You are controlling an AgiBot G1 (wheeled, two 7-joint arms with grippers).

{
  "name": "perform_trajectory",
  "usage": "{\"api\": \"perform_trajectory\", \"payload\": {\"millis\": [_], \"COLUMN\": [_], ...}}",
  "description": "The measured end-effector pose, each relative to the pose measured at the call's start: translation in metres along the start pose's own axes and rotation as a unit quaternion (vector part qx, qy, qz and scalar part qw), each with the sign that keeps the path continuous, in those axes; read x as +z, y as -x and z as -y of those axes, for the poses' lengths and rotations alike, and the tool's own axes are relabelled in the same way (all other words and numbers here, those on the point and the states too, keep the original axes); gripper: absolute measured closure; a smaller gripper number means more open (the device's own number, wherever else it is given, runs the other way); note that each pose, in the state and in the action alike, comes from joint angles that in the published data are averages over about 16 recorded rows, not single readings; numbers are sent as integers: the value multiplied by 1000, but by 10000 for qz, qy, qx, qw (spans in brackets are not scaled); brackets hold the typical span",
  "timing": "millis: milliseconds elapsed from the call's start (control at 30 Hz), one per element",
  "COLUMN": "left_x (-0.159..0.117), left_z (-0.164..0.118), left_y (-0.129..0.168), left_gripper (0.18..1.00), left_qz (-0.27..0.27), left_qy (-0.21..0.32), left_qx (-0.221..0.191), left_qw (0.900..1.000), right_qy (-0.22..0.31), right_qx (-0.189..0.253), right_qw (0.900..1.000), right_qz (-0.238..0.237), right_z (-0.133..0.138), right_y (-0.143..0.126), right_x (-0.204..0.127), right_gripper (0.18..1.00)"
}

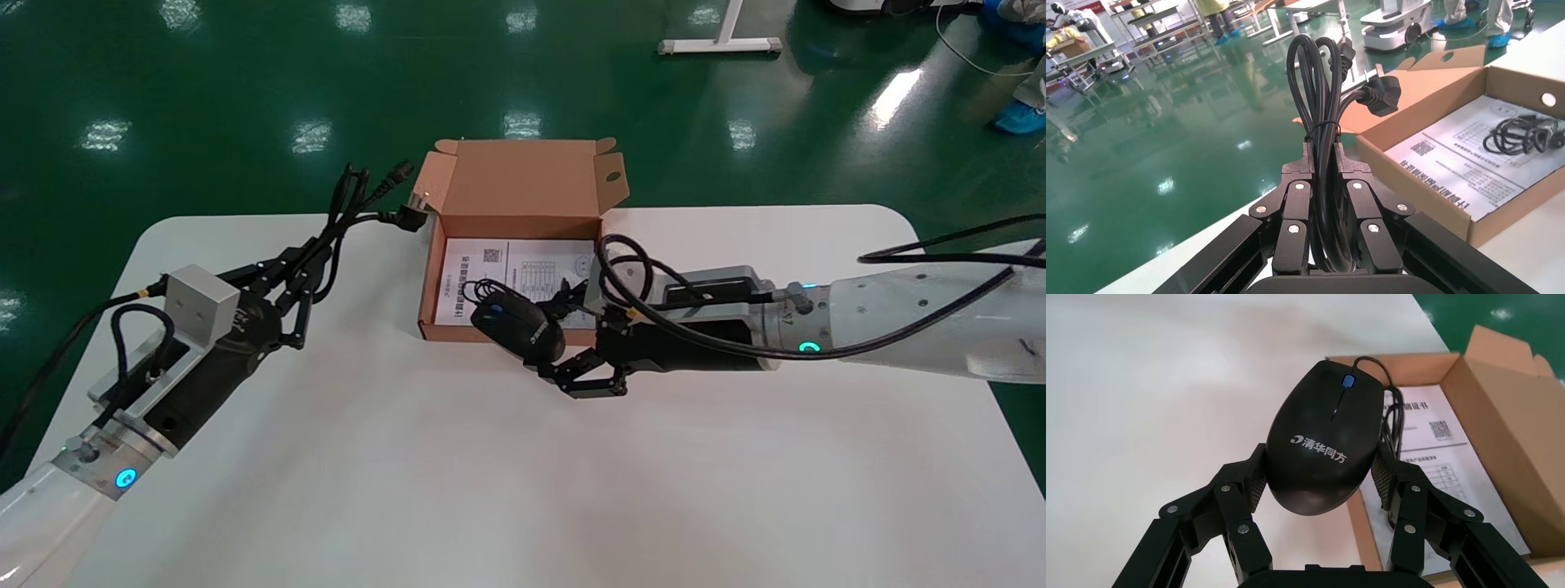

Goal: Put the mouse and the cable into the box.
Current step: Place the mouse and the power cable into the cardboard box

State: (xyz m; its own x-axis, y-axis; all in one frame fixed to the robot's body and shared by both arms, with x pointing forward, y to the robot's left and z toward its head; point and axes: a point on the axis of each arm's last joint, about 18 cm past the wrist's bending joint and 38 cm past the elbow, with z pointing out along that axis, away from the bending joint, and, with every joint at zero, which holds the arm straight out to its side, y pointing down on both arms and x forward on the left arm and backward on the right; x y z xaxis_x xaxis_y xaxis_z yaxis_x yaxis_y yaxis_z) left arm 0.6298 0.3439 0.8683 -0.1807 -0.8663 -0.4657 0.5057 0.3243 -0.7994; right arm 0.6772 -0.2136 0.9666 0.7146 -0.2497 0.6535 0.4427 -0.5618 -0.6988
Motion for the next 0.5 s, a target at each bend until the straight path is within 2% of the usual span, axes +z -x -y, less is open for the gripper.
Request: {"api": "perform_trajectory", "payload": {"millis": [500], "left_x": [-2], "left_z": [-3], "left_y": [-2], "left_gripper": [952], "left_qz": [-48], "left_qy": [161], "left_qx": [194], "left_qw": [9997], "right_qy": [322], "right_qx": [-277], "right_qw": [9976], "right_qz": [-546], "right_z": [-32], "right_y": [-22], "right_x": [38], "right_gripper": [562]}}
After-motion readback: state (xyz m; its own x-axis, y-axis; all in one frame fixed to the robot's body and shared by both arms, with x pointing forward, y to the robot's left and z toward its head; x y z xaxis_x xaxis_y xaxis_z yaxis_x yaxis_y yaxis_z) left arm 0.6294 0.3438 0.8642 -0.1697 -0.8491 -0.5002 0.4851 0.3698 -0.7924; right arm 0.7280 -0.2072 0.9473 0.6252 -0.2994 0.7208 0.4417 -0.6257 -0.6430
